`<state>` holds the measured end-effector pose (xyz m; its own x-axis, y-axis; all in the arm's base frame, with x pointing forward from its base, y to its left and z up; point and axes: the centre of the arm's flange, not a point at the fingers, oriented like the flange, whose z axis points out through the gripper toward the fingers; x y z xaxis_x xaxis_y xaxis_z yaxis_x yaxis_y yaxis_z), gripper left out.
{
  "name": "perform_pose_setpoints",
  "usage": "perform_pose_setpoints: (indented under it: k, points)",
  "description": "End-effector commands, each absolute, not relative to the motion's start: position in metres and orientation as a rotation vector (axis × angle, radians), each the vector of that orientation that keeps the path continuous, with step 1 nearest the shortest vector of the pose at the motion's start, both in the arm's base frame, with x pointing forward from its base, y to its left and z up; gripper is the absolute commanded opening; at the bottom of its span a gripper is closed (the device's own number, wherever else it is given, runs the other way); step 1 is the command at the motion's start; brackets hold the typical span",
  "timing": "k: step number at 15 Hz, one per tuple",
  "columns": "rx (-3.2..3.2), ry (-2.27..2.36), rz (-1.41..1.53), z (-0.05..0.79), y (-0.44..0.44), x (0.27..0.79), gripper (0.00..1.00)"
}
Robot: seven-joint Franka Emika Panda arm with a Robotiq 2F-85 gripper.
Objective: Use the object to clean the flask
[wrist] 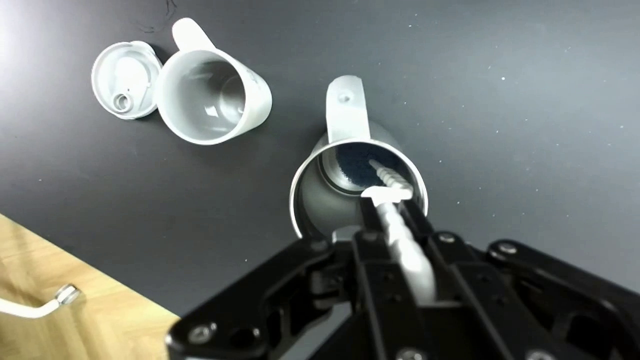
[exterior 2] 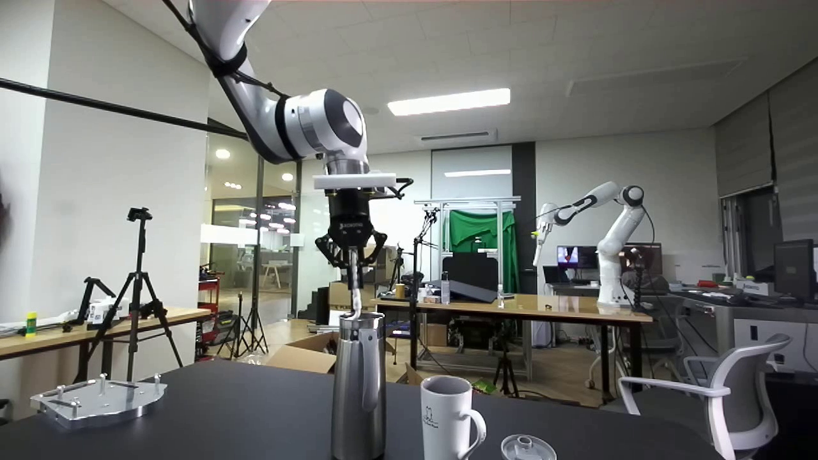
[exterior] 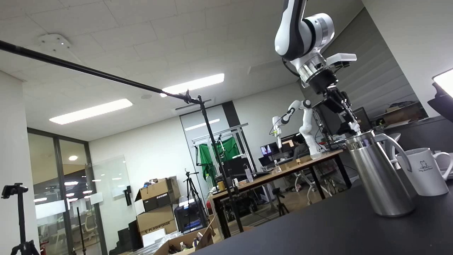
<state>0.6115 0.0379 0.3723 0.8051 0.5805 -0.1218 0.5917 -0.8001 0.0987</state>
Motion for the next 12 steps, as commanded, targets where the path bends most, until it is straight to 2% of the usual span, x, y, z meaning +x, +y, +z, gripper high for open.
perform_pose_setpoints:
  k: [1, 6, 8, 12]
  points:
    - [2.826, 0.926, -0.065, 0.413, 0.044, 0.613, 0.04]
    - [2.801, 0.914, 0.067, 0.476, 0.045, 0.613, 0.04]
    - [2.801, 0.905, 0.069, 0.477, 0.045, 0.613, 0.04]
    - [2.825, 0.902, -0.012, 0.43, 0.041, 0.616, 0.04]
